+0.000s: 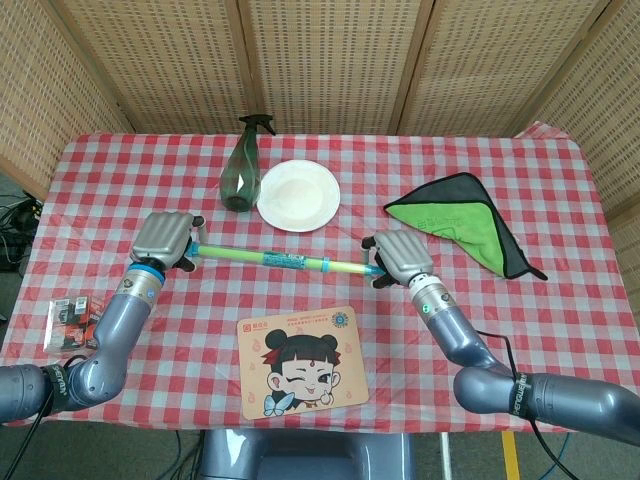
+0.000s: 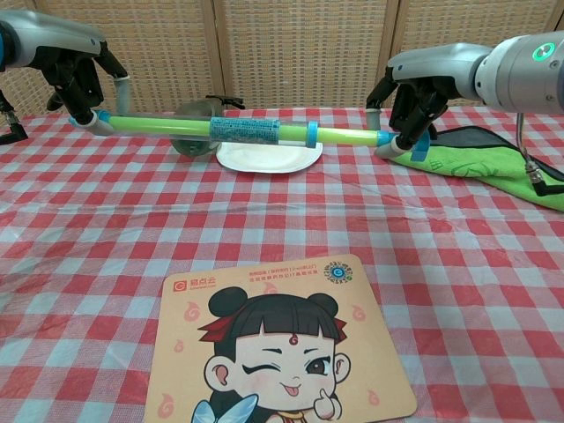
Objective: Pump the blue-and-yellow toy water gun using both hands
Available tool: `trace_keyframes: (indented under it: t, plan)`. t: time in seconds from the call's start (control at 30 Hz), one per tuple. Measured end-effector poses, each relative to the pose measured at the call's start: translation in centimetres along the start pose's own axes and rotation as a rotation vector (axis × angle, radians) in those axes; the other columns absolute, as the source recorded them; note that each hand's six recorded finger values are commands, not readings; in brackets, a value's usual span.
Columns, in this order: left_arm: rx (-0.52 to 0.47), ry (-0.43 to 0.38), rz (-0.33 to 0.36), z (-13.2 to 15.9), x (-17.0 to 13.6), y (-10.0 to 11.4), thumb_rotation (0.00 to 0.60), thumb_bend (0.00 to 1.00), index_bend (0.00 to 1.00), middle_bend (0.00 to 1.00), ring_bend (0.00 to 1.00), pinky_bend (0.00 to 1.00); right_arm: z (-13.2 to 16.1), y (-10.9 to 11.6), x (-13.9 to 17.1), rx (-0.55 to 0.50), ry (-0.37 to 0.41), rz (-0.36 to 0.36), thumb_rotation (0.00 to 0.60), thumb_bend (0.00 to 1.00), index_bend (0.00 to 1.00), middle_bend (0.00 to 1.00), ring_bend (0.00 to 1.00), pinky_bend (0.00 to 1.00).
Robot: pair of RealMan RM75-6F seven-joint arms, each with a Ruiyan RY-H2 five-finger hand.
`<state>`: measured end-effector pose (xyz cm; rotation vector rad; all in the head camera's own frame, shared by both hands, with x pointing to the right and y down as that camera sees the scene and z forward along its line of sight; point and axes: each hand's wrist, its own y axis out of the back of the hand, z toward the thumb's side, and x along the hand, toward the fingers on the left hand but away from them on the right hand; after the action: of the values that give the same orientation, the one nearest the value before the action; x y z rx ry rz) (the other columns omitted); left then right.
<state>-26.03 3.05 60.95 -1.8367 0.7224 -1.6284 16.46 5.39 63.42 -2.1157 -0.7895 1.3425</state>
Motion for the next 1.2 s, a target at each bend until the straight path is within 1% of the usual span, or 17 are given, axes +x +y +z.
trace_keyframes:
  t: [0.37,0.4,0.43,0.47,0.5,0.53,0.57,0.6,0.63,0.67,0.77,0.9,1.0,1.1,1.2]
  plan:
    - [-0.003,-0.017,-0.008,0.8,0.0,-0.4,0.6,0.37,0.61,0.88,0.79,0.66,-0.3,0.0,-0.1,0.005,-0.005,-0.003,0.6,0.49,0.83,1.0,1.0,0.67]
    - [-0.001,-0.018,-0.007,0.8,0.0,-0.4,0.6,0.37,0.59,0.84,0.77,0.65,-0.4,0.1,-0.1,0.007,-0.007,-0.006,0.6,0.47,0.81,0.99,0.98,0.65]
    - [0.005,-0.017,-0.006,0.7,0.0,-0.4,0.6,0.36,0.53,0.73,0.68,0.6,-0.5,0.2,-0.1,0.014,-0.01,-0.013,0.6,0.45,0.77,0.96,0.94,0.6]
    - [0.014,-0.015,-0.007,0.6,0.0,-0.4,0.6,0.35,0.46,0.6,0.58,0.53,-0.6,0.2,-0.1,0.021,-0.011,-0.015,0.6,0.41,0.67,0.86,0.83,0.47]
    - [0.026,-0.012,-0.011,0.5,-0.1,-0.5,0.6,0.31,0.3,0.36,0.37,0.38,-0.8,0.2,0.0,0.034,-0.015,-0.016,0.6,0.37,0.51,0.68,0.64,0.28]
    - [0.046,-0.005,-0.02,0.3,-0.2,-0.6,0.6,0.27,0.15,0.15,0.18,0.21,-1.1,0.1,0.1,0.057,-0.022,-0.011,0.6,0.34,0.39,0.53,0.49,0.16]
    - [0.061,0.001,-0.029,0.2,-0.3,-0.6,0.6,0.24,0.07,0.06,0.09,0.11,-1.5,0.0,0.3,0.077,-0.031,-0.001,0.6,0.31,0.22,0.31,0.26,0.04]
    - [0.072,0.008,-0.041,0.0,-0.4,-0.7,0.6,0.19,0.01,0.0,0.02,0.03,-1.6,-0.1,0.3,0.085,-0.036,0.006,0.6,0.28,0.1,0.14,0.1,0.0]
    - [0.079,0.018,-0.058,-0.3,-0.5,-0.8,0.6,0.16,0.0,0.0,0.0,0.0,-2.0,-0.2,0.4,0.097,-0.046,0.019,0.6,0.27,0.04,0.07,0.04,0.0]
    - [0.078,0.024,-0.072,-0.5,-0.6,-0.8,0.6,0.14,0.0,0.0,0.0,0.0,-2.2,-0.3,0.5,0.103,-0.055,0.031,0.6,0.24,0.0,0.01,0.0,0.0]
    - [0.067,0.022,-0.109,-0.7,-1.0,-0.9,0.6,0.12,0.0,0.0,0.0,0.0,-3.1,-0.7,0.7,0.13,-0.087,0.072,0.6,0.21,0.0,0.0,0.0,0.0]
    - [0.048,0.003,-0.116,-0.7,-1.6,-0.8,0.6,0.12,0.0,0.0,0.0,0.0,-3.8,-1.2,1.0,0.168,-0.115,0.099,0.6,0.21,0.0,0.0,0.0,0.0]
    - [0.031,-0.013,-0.109,-0.7,-2.2,-0.9,0.6,0.12,0.0,0.0,0.0,0.0,-4.0,-1.1,1.4,0.169,-0.122,0.09,0.6,0.2,0.0,0.0,0.0,0.0]
    - [0.006,-0.031,-0.091,-0.9,-3.0,-1.0,0.6,0.12,0.0,0.0,0.0,0.0,-4.3,-0.8,2.1,0.179,-0.124,0.065,0.6,0.2,0.0,0.0,0.0,0.0]
    - [-0.006,-0.048,-0.048,-1.4,-4.0,-1.0,0.6,0.12,0.0,0.0,0.0,0.0,-4.8,-0.5,3.1,0.185,-0.119,0.029,0.6,0.2,0.0,0.0,0.0,0.0]
